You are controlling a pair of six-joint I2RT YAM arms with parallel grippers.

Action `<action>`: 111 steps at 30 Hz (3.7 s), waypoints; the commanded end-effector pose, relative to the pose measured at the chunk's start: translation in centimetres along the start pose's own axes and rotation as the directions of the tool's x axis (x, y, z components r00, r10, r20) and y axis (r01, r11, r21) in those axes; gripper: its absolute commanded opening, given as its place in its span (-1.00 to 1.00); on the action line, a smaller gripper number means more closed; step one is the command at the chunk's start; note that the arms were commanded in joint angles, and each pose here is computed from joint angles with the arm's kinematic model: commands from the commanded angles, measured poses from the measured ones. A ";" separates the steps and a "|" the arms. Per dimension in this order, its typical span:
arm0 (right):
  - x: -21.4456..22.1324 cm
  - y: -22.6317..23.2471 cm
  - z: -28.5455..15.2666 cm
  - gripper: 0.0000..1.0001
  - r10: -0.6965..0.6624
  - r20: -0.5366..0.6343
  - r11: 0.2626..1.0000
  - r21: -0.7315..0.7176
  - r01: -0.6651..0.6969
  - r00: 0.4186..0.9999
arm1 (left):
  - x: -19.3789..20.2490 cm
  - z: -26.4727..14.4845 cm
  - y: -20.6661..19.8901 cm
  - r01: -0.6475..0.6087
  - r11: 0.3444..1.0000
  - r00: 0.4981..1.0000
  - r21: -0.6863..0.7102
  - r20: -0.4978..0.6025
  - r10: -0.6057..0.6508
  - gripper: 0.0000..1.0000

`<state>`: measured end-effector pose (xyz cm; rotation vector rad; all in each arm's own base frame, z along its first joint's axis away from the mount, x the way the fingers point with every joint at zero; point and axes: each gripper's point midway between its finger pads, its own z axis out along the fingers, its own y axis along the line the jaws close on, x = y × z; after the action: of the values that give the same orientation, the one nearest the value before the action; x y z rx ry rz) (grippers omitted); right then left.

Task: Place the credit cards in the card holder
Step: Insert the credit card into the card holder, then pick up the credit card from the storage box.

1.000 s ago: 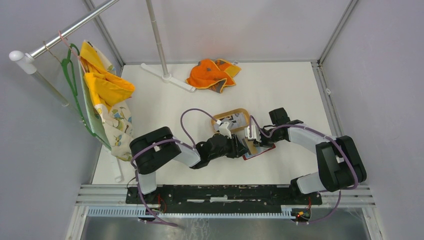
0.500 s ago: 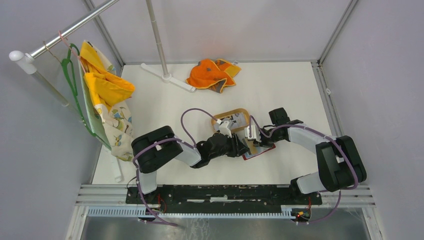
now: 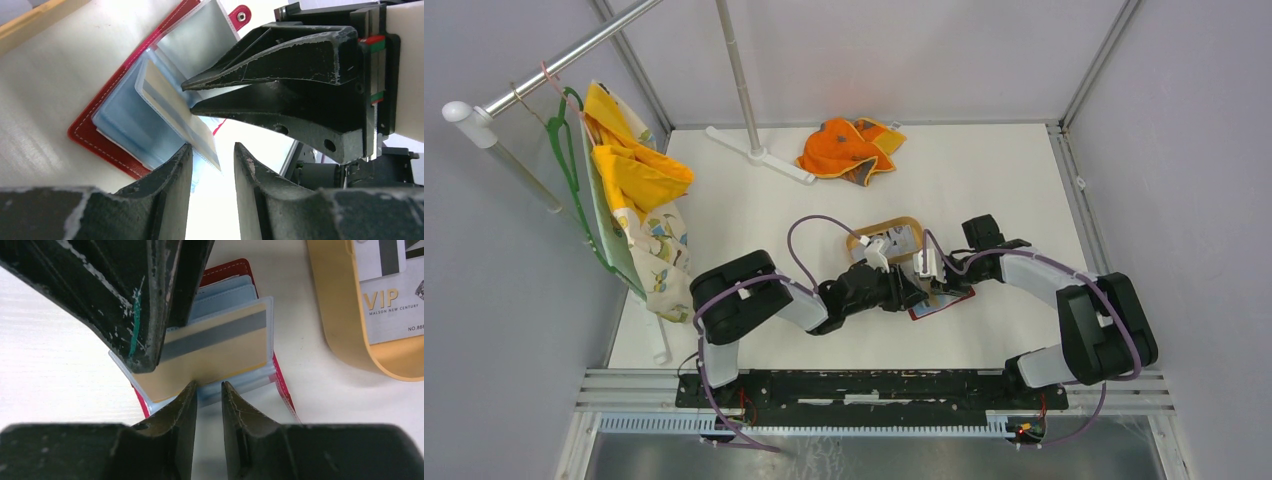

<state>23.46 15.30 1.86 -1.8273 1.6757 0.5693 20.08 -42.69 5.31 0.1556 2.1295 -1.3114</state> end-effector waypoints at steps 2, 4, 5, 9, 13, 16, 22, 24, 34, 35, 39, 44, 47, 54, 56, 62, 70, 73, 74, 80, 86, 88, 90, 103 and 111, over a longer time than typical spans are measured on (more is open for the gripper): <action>-1.5 -0.3 -1.1 -0.34 0.022 0.043 0.999 0.027 -0.023 0.999 | -2.1 1.0 -3.1 0.026 0.994 0.998 0.109 0.055 -0.033 -0.14; -1.7 -0.7 -1.5 -0.32 0.025 0.055 0.999 0.047 -0.028 0.998 | -2.2 1.3 -3.4 0.026 0.993 0.998 0.117 0.052 -0.033 -0.13; -1.8 -0.9 -1.8 -0.30 0.035 0.060 0.998 0.058 -0.038 0.998 | -2.3 1.4 -3.5 0.028 0.992 0.998 0.121 0.051 -0.034 -0.12; -2.0 -1.8 -2.8 -0.27 0.058 0.081 0.992 0.106 -0.066 0.995 | -2.3 2.0 -3.7 0.028 0.991 0.998 0.131 0.046 -0.035 -0.08; -1.6 -3.7 -4.3 -0.23 0.132 0.089 0.968 0.201 -0.148 0.987 | -2.5 2.7 -4.1 0.025 0.990 0.998 0.138 0.045 -0.032 -0.03; -1.1 -5.4 -5.7 -0.20 0.212 0.098 0.927 0.296 -0.232 0.972 | -2.6 3.4 -4.4 0.021 0.989 0.999 0.145 0.041 -0.028 -0.02; 1.0 -7.8 -8.2 -0.28 0.363 0.109 0.811 0.452 -0.372 0.925 | -2.9 4.9 -5.3 0.019 0.984 0.999 0.175 0.032 -0.025 0.00; 2.1 -8.3 -8.9 -0.32 0.419 0.109 0.763 0.495 -0.415 0.901 | -3.0 5.3 -5.6 0.020 0.983 0.999 0.184 0.033 -0.026 0.00; 6.8 -7.1 -8.2 -0.38 0.585 0.011 0.719 0.455 -0.525 0.811 | -2.9 7.9 -6.3 0.033 0.976 0.999 0.217 0.009 -0.036 0.06; 6.9 -6.9 -7.9 -0.39 0.591 0.005 0.723 0.439 -0.533 0.807 | -2.8 8.1 -6.4 0.035 0.975 0.999 0.219 0.005 -0.037 0.06; 6.8 -6.0 -6.8 -0.41 0.605 0.002 0.739 0.371 -0.563 0.796 | -2.5 9.1 -6.1 0.038 0.976 0.999 0.216 -0.009 -0.037 0.09; 6.1 -5.2 -5.8 -0.42 0.617 0.022 0.749 0.291 -0.595 0.787 | -1.9 9.8 -5.3 0.044 0.978 0.999 0.202 -0.021 -0.041 0.12; 5.6 -4.7 -5.3 -0.44 0.626 0.039 0.751 0.239 -0.616 0.779 | -1.6 9.8 -4.9 0.047 0.980 0.999 0.195 -0.026 -0.042 0.12; 4.0 -3.9 -4.7 -0.44 0.627 0.081 0.763 0.138 -0.632 0.775 | -2.4 8.2 -5.2 0.001 0.983 1.000 0.182 0.003 -0.001 0.13; 4.0 -4.4 -5.1 -0.43 0.615 0.077 0.768 0.169 -0.618 0.785 | -3.0 7.3 -5.6 -0.025 0.983 0.999 0.181 0.024 0.021 0.13; 3.6 -6.9 -8.0 -0.25 0.537 0.096 0.769 0.354 -0.533 0.838 | -5.0 3.5 -6.8 -0.121 0.980 0.990 0.158 0.096 0.107 0.14; -1.9 -6.2 -10.1 -0.08 0.240 0.257 0.883 0.343 -0.320 0.936 | -7.9 -2.6 -7.9 -0.289 0.955 0.943 0.069 0.195 0.271 0.16; -4.0 -5.1 -10.3 0.08 0.095 0.309 0.919 0.339 -0.202 0.946 | -9.3 -5.7 -7.3 -0.348 0.937 0.912 -0.019 0.224 0.343 0.16; -4.5 -5.0 -10.4 0.15 0.053 0.321 0.923 0.345 -0.169 0.946 | -9.8 -6.8 -7.0 -0.358 0.932 0.902 -0.052 0.237 0.360 0.18; -6.8 -5.4 -11.2 0.60 -0.120 0.358 0.915 0.403 -0.037 0.926 | -12.2 -12.8 -2.7 -0.330 0.890 0.863 -0.314 0.282 0.419 0.72; -10.7 -7.3 -11.0 0.57 -0.134 0.388 0.926 0.376 -0.024 0.912 | -11.9 -16.8 2.1 -0.226 0.861 0.872 -0.456 0.299 0.388 0.99; -12.0 -8.0 -10.0 0.57 -0.118 0.366 0.932 0.362 -0.024 0.923 | -11.5 -17.3 3.0 -0.197 0.864 0.880 -0.463 0.304 0.364 0.99; -13.5 -8.6 -8.6 0.57 -0.083 0.367 0.945 0.324 -0.044 0.927 | -11.1 -17.5 3.8 -0.175 0.864 0.887 -0.472 0.305 0.346 0.99; -15.6 -12.0 0.6 0.47 0.490 0.364 0.855 -0.023 -0.518 0.792 | -11.4 -16.0 5.3 -0.093 0.899 0.914 -0.427 0.322 0.248 0.97; -13.4 -11.9 3.8 0.52 0.699 0.342 0.680 -0.047 -0.732 0.628 | -12.4 -13.5 6.5 -0.076 0.912 0.931 -0.403 0.299 0.209 0.92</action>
<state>32.60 27.11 9.51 -1.0262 2.0402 1.0263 25.01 -23.05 8.92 -0.0410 2.0541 -0.6130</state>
